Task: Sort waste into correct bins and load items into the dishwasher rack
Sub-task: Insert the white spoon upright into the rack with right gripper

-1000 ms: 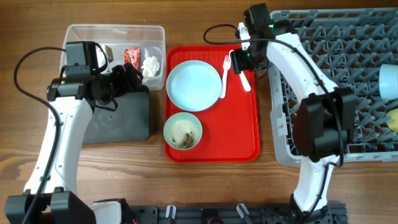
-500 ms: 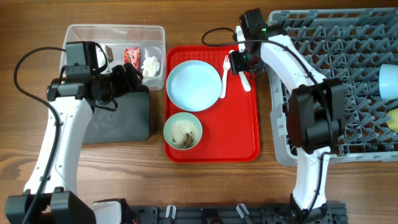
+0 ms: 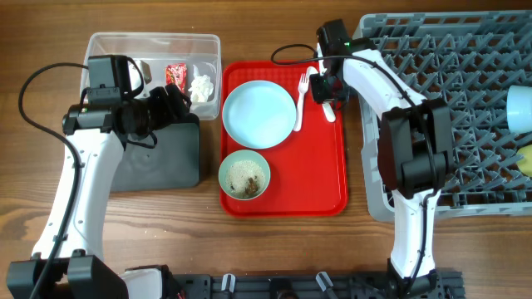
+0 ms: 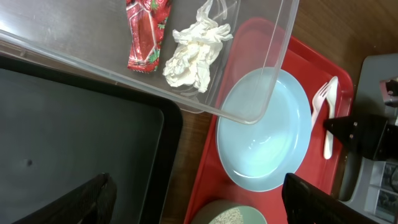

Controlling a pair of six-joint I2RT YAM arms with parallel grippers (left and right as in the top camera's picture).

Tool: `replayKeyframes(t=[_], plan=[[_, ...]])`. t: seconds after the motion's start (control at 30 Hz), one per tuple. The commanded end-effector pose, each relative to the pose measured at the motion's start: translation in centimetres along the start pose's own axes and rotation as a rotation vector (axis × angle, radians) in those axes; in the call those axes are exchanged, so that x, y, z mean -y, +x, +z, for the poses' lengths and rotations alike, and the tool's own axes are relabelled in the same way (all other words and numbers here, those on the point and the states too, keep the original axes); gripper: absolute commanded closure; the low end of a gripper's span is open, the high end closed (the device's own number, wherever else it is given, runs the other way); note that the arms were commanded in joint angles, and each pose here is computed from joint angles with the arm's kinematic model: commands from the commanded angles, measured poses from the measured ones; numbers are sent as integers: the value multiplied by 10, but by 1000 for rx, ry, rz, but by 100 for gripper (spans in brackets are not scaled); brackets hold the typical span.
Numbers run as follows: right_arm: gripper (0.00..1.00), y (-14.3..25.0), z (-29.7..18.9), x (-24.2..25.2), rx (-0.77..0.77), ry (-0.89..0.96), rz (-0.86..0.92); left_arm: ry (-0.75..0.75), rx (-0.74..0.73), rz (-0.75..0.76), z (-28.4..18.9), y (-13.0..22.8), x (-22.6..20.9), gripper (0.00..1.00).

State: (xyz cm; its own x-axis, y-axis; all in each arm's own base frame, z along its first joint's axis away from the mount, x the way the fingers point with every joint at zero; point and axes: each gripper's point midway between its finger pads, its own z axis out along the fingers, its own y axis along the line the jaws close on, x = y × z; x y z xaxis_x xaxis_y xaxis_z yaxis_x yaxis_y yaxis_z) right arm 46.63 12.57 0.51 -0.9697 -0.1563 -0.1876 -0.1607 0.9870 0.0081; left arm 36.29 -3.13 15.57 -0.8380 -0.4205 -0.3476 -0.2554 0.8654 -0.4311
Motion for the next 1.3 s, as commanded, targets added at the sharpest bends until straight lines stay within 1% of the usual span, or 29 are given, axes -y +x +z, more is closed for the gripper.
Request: replayKeyframes(t=[0.0, 0.1, 0.23, 0.33, 0.43, 0.5, 0.57, 0.6, 0.63, 0.7, 0.8, 0.93, 1.1, 1.13, 1.2, 1.23, 1.27], plan=[[67, -1, 15, 4, 4, 35, 22, -3, 16, 12, -5, -2, -1, 13], [70, -4, 15, 3, 18, 29, 23, -5, 10, 10, -5, -1, -1, 13], [72, -2, 16, -3, 9, -8, 22, -5, 10, 10, -5, -1, -1, 13], [77, 0, 17, -3, 0, -7, 25, -5, 10, 10, -5, -1, -1, 13], [81, 11, 25, -3, -50, -7, 50, -5, 10, 10, -5, -1, -1, 13], [82, 16, 28, -3, -70, -5, 50, -5, 10, 10, -5, -1, -1, 13], [85, 18, 29, -3, -79, -4, 51, -5, 10, 10, -5, -1, -1, 13], [85, 18, 29, -4, -81, -13, 50, -5, 10, 10, -5, -1, -1, 13], [87, 20, 28, -8, -88, -38, 51, -5, 10, 10, -5, -1, -1, 13], [94, 24, 25, -14, -105, -74, 54, -5, 10, 10, -5, -1, -1, 13], [95, 19, 6, -15, -83, -82, 53, -5, 10, 10, -5, -1, -1, 13], [96, 4, -40, -16, 8, -94, 50, -5, 10, 10, -5, -1, -1, 13], [96, -8, -121, -7, 157, -105, 34, -5, 10, 10, -5, -1, -1, 13], [96, -8, -146, 1, 198, -103, 24, -5, 10, 10, -5, -1, -1, 13], [96, -3, -176, 15, 238, -90, 19, -5, 10, 10, -5, -1, -1, 13], [96, 2, -186, 22, 243, -84, 23, -5, 10, 10, -5, -1, -1, 13], [96, 16, -198, 38, 222, -71, 38, -5, 10, 10, -5, -1, -1, 13]])
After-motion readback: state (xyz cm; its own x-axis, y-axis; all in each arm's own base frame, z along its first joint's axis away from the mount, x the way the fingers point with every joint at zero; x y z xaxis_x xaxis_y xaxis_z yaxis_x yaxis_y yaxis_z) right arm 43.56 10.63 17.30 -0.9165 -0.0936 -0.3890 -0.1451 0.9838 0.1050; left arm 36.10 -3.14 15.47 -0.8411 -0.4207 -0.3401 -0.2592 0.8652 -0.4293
